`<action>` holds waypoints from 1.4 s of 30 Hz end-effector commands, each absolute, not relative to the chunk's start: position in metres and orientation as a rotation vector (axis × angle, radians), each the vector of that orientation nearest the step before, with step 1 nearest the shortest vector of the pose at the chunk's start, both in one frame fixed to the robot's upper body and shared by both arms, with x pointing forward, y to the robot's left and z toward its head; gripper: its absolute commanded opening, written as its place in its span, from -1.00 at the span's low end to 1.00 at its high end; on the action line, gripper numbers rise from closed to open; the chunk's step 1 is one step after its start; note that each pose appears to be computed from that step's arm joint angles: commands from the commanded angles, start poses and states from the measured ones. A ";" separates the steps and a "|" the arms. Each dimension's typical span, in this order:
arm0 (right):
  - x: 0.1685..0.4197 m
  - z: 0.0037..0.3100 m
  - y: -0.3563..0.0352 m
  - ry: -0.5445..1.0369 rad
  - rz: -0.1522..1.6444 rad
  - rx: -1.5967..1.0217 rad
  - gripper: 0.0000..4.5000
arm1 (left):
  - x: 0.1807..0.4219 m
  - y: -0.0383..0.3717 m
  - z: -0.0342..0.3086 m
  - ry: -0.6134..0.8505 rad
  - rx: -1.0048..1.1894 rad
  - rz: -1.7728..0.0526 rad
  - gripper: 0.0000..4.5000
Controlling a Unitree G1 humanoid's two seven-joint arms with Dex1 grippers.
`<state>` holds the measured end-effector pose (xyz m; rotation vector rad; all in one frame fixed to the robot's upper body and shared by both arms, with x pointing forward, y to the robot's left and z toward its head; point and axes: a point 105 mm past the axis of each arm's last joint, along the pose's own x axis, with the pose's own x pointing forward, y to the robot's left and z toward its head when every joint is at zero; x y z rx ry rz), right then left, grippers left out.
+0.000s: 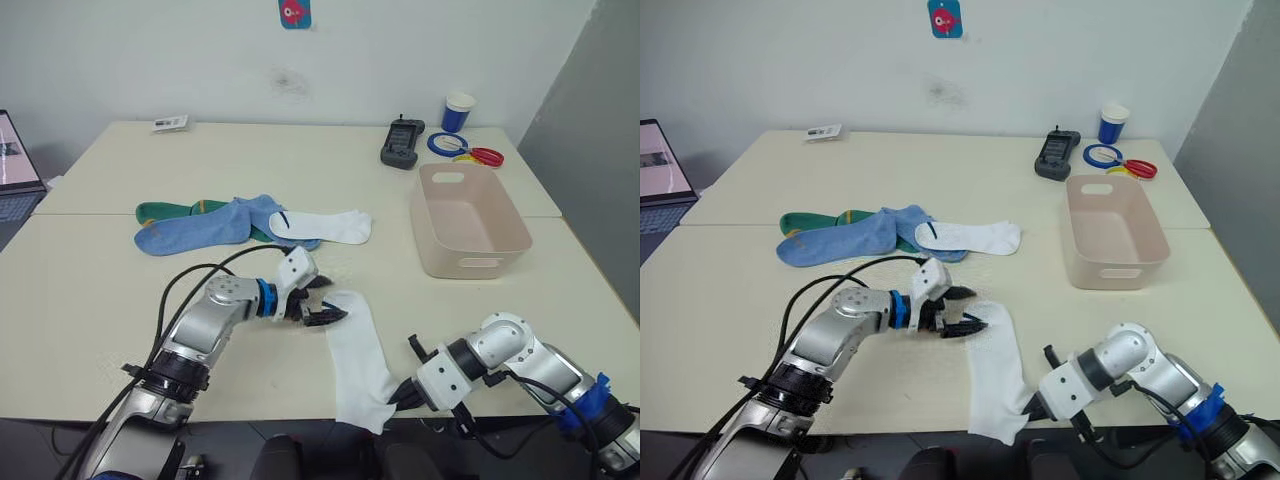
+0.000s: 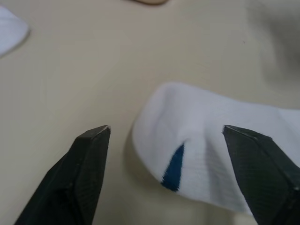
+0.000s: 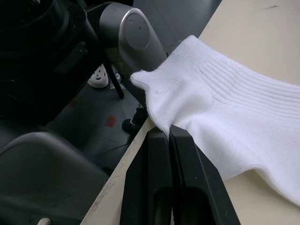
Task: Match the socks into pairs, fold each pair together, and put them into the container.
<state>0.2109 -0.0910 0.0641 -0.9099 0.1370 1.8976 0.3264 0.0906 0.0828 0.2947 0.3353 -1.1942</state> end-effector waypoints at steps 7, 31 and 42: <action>0.214 0.072 -0.089 0.065 1.868 -0.902 -1.00 | 0.327 0.087 0.099 0.245 0.291 -1.198 -0.76; 0.301 0.105 -0.116 -0.058 1.696 -1.016 0.06 | 0.276 0.150 0.096 0.267 0.059 -0.691 -1.00; 0.242 0.111 -0.122 0.579 1.276 0.021 0.66 | 0.277 0.158 0.098 0.285 0.068 -0.739 -1.00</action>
